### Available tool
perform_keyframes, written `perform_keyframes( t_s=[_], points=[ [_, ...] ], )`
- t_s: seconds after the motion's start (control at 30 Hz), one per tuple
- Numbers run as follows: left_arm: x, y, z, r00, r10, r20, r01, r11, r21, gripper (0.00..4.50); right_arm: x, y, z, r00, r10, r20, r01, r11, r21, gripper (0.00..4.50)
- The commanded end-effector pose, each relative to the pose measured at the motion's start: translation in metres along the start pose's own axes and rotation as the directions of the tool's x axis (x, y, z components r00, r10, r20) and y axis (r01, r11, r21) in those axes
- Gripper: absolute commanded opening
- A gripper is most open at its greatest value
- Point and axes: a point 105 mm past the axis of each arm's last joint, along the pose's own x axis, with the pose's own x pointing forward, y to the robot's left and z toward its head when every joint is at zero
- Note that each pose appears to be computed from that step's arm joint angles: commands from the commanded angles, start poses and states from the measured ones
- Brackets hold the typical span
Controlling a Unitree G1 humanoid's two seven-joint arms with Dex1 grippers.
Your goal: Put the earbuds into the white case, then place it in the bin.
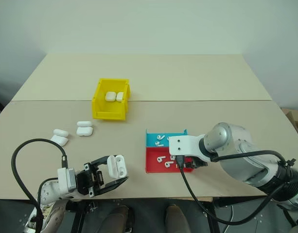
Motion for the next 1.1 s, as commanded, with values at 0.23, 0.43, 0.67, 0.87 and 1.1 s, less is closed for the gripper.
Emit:
perform_keyframes(
  t_s=[0.23,0.43,0.67,0.87,1.1],
  points=[
    [-0.001,0.002,0.009,1.000,-0.025,-0.017,0.025,0.999,0.032,2.73,0.002,0.002,0.002,1.000,-0.010,0.004,0.010,1.000,-0.008,2.29],
    [0.000,0.002,0.007,1.000,-0.010,-0.025,0.011,0.999,0.035,2.73,0.012,-0.001,-0.004,0.999,-0.024,-0.031,0.024,1.000,-0.011,2.29],
    [-0.004,0.001,0.004,0.997,-0.006,-0.074,0.008,0.999,0.038,2.73,0.016,0.000,0.001,1.000,0.006,-0.010,-0.006,1.000,-0.006,2.29],
    [-0.005,0.000,0.004,0.997,0.005,-0.076,-0.002,0.999,0.039,2.73,0.018,0.001,0.000,1.000,0.006,-0.015,-0.006,1.000,-0.005,2.29],
    [-0.005,0.000,0.002,0.996,0.010,-0.083,-0.007,0.999,0.037,2.73,0.018,0.002,0.000,1.000,0.005,-0.016,-0.005,1.000,-0.007,2.11]
  ],
)
